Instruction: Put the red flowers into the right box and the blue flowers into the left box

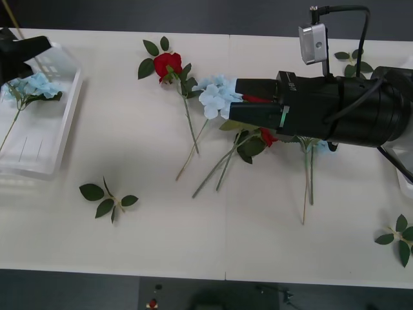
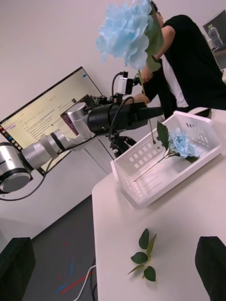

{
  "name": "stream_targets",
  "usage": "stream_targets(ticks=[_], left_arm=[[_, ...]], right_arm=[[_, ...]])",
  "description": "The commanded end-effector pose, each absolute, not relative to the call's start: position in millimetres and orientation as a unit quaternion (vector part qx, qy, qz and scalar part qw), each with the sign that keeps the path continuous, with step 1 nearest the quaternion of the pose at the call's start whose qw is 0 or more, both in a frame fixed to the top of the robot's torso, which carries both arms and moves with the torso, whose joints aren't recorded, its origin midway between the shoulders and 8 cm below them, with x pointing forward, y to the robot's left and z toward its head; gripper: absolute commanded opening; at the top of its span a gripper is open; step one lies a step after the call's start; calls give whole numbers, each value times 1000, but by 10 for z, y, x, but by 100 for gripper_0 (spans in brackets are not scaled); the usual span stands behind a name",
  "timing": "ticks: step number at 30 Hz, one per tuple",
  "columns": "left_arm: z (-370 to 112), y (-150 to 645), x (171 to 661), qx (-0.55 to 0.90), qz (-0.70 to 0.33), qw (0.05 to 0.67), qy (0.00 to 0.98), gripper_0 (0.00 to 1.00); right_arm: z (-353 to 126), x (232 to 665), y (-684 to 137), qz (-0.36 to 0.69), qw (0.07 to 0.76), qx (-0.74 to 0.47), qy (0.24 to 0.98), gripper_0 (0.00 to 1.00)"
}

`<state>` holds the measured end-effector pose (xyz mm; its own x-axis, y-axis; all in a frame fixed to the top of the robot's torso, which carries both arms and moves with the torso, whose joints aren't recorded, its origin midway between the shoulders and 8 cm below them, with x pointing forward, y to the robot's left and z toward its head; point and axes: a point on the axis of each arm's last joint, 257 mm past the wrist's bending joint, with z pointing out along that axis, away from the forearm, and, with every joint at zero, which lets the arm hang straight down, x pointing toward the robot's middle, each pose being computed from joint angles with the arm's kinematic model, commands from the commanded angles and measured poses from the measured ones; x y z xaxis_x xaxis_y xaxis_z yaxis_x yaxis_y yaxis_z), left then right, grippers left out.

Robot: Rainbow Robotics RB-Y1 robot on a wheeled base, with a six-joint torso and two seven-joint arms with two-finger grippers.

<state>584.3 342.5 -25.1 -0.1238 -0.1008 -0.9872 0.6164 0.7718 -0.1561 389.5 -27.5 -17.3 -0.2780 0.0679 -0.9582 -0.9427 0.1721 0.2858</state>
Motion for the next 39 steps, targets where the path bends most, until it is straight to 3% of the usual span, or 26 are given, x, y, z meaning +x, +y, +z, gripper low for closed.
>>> stream_targets(ticks=[1, 2, 8, 18, 19, 20, 21, 22, 23, 24, 30, 39], left_arm=[[-236, 4041, 5889, 186, -191, 629, 731, 0], [-260, 4507, 5861, 179, -132, 618, 754, 0], [-504, 5483, 5509, 122, -64, 577, 805, 0], [-674, 5866, 4961, 118, -17, 563, 818, 0], [-670, 5875, 4949, 117, -17, 563, 818, 4], [-666, 5879, 4948, 117, -16, 563, 818, 28], [-668, 5881, 4948, 117, -16, 563, 818, 44], [-670, 5878, 4946, 117, -16, 563, 818, 71], [-679, 5877, 4941, 118, -17, 562, 819, 90], [-676, 5862, 4941, 119, -19, 562, 819, 100], [-565, 5614, 4925, 146, -51, 560, 814, 100], [-173, 4127, 5332, 245, -186, 553, 775, 100]], right_arm=[[-44, 3893, -299, 532, 461, -358, 614, 100], [-29, 3952, -382, 527, 450, -346, 633, 100], [-55, 4201, -841, 490, 391, -268, 732, 100], [-396, 4564, -1656, 399, 265, -16, 878, 100], [-476, 4634, -1727, 384, 260, 5, 886, 100], [-548, 4719, -1801, 369, 258, 24, 893, 100], [-586, 4771, -1846, 362, 258, 36, 895, 100], [-669, 4875, -1943, 344, 260, 58, 900, 100], [-761, 4972, -2053, 324, 264, 75, 905, 100], [-823, 5076, -2154, 304, 272, 87, 909, 100], [-1133, 5443, -2475, 232, 289, 115, 922, 100], [-1437, 5901, -2890, 179, 307, 172, 919, 100]])
